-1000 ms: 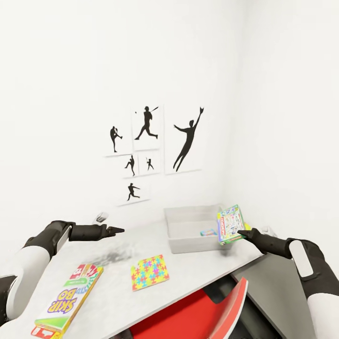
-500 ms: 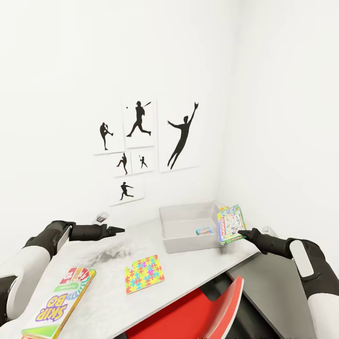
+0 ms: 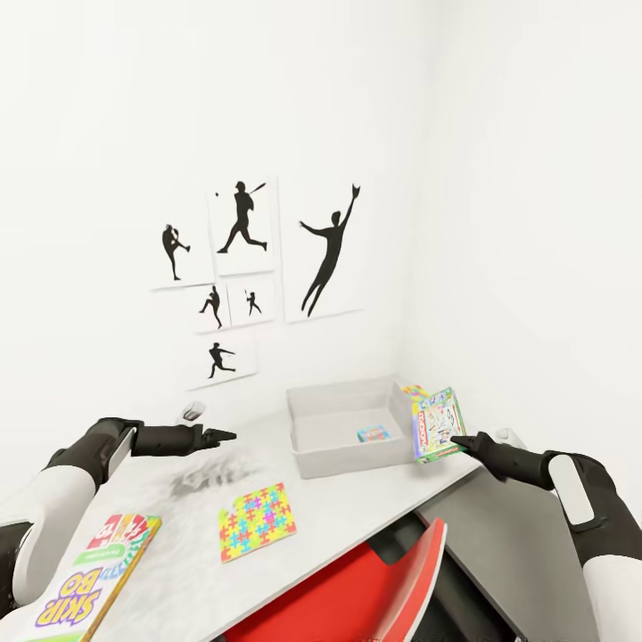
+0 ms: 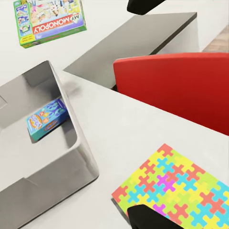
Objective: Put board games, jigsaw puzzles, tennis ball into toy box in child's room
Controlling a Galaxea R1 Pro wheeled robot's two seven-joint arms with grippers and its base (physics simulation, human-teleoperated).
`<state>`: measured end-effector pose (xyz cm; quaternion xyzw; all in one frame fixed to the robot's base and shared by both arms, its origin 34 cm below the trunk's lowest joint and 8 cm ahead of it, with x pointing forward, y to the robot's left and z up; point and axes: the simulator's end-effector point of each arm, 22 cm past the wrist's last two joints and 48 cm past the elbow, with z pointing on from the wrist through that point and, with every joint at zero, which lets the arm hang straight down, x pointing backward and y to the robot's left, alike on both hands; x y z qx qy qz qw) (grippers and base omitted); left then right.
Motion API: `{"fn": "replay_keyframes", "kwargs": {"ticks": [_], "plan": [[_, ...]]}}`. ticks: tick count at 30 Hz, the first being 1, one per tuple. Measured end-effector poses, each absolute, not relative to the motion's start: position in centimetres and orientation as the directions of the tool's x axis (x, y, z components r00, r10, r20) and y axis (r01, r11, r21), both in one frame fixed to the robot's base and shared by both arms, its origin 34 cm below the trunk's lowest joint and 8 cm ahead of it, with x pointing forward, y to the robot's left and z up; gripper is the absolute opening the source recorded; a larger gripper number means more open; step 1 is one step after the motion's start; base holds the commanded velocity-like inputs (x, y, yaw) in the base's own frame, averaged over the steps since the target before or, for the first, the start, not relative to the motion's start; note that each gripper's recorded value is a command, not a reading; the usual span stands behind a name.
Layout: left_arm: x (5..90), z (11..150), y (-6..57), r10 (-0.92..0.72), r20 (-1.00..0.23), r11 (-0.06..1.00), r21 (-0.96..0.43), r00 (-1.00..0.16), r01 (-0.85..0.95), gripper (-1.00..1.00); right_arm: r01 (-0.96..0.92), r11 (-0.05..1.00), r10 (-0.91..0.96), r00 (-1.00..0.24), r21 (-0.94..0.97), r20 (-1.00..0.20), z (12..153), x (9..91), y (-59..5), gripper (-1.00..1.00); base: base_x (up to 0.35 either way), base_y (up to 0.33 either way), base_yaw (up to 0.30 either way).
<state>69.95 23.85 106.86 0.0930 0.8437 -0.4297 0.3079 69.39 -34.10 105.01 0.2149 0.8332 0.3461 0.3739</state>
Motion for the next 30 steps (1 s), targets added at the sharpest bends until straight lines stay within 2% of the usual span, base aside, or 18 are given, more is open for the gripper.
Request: {"fn": "replay_keyframes", "kwargs": {"ticks": [18, 25, 27, 28, 30], "plan": [[70.1, 105.6, 23.9, -0.108, -0.583, 0.613, -0.677, -0.805, 0.407, 1.00, 0.115, 0.668, 0.617, -0.637, 0.735, -0.462, 103.8, 69.5, -34.2, -1.00, 0.000, 0.000, -0.048], [70.3, 106.2, 24.0, -0.108, -0.593, 0.614, -0.671, -0.798, 0.416, 1.00, -0.102, 0.672, 0.547, -0.599, 0.734, -0.585, 113.3, 71.2, -30.8, -1.00, 0.000, 0.000, 0.000], [70.6, 106.7, 24.0, -0.103, -0.607, 0.616, -0.661, -0.788, 0.428, 1.00, -0.184, 0.713, 0.474, -0.584, 0.677, -0.659, 116.9, 72.6, -29.0, -1.00, 0.000, 0.000, 0.000], [70.6, 106.9, 24.0, -0.103, -0.610, 0.616, -0.659, -0.786, 0.431, 1.00, -0.227, 0.697, 0.463, -0.582, 0.680, -0.668, 118.4, 72.8, -27.7, -1.00, 0.000, 0.000, 0.000], [70.7, 106.9, 24.0, -0.102, -0.612, 0.617, -0.658, -0.784, 0.433, 1.00, -0.230, 0.738, 0.415, -0.587, 0.635, -0.695, 118.2, 73.1, -27.4, -1.00, 0.000, 0.000, 0.000]]}}
